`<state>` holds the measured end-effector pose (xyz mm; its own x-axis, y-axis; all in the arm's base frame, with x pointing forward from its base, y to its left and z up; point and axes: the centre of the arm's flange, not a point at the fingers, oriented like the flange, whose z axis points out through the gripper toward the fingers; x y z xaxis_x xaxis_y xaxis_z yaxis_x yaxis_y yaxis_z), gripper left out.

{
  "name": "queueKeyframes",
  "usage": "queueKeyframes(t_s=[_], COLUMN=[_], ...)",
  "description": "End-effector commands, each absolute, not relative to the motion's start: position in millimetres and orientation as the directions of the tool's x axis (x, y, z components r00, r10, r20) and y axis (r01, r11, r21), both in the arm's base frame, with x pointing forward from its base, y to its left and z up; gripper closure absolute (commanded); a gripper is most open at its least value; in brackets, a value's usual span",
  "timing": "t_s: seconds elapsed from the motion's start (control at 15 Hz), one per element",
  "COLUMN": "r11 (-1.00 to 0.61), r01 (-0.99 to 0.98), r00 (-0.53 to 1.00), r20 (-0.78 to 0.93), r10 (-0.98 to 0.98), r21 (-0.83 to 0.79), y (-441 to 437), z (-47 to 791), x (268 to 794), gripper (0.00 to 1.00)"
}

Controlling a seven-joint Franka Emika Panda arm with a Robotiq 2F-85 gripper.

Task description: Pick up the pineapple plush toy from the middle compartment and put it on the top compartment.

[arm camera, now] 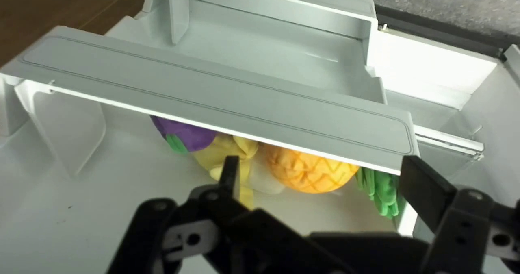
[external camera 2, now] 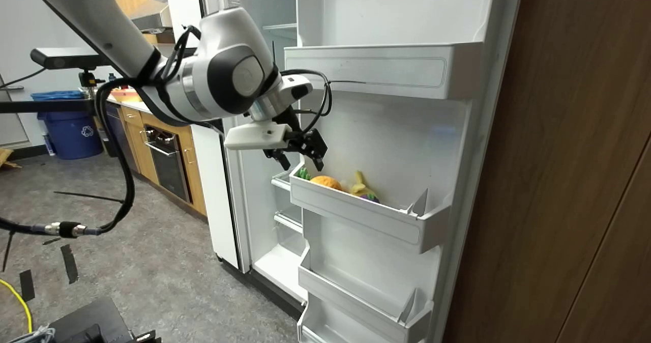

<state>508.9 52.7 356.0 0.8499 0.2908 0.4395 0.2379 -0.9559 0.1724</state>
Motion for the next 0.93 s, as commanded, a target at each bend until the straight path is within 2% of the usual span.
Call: queueKeyframes(t_s=[0.0,0.27,0.87], r11=[-0.95,-0.939,-0.954], r01=[0.23,0.199,0.182], r00=[0.821,0.796,0.818], r20=[0.482,0.513,0.501], r10=[0.306,0.321,0.282], r21=[0.211,0.28,0.239], y=[73,69,62], z=[327,319,324], x=[534,554,557], gripper=[0.0,0.0,0.0])
